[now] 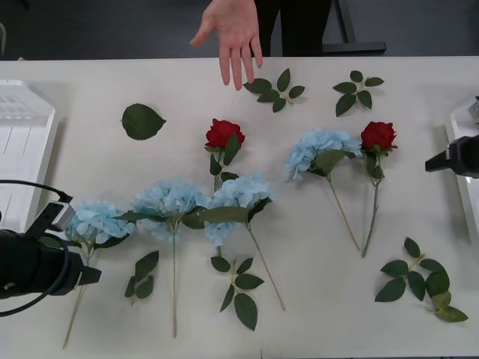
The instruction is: Place the red flowers into the right box and the blue flowers into the left box. If a person shows an open palm, hand one flower to the person first, then continue sorting.
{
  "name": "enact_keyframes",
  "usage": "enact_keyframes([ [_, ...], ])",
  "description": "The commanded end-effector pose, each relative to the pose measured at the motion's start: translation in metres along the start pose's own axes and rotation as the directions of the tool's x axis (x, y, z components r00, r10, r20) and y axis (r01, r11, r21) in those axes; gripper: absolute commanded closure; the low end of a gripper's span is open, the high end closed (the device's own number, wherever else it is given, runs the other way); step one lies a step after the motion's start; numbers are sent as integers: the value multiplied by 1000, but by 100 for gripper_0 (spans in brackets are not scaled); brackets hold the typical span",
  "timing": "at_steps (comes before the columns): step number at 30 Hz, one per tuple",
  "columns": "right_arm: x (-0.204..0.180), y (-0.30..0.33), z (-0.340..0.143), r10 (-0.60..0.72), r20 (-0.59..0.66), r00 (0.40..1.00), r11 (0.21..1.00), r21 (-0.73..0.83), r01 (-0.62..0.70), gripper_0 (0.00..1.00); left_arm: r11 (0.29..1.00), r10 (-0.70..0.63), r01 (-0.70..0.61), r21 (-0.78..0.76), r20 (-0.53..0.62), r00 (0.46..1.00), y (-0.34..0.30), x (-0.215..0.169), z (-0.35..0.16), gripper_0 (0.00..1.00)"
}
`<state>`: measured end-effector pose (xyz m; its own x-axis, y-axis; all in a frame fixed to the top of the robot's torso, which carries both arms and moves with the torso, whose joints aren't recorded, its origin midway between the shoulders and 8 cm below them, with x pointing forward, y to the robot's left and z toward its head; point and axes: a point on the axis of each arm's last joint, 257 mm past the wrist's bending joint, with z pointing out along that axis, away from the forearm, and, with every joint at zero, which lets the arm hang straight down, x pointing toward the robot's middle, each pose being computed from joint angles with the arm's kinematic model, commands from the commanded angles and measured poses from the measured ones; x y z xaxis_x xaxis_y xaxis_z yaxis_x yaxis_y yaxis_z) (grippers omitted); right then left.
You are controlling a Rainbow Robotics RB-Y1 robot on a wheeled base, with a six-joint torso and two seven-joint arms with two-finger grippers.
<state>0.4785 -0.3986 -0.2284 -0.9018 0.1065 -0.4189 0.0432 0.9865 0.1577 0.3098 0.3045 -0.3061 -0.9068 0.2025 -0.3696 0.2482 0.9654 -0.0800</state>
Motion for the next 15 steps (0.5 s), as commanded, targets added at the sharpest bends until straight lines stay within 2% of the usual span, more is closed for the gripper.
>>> enact_keyframes([
  [1, 8, 34, 23, -6, 9, 1000, 1000, 11, 6, 0, 994, 105, -105, -36, 22, 994, 8, -15, -7, 0],
  [6, 9, 62, 51, 56, 33, 998, 998, 15, -56, 0, 994, 105, -105, -36, 22, 994, 8, -15, -7, 0],
  [15, -7, 96, 82, 92, 80, 992, 994, 43, -96, 0, 994, 105, -105, -36, 22, 994, 8, -15, -7, 0],
])
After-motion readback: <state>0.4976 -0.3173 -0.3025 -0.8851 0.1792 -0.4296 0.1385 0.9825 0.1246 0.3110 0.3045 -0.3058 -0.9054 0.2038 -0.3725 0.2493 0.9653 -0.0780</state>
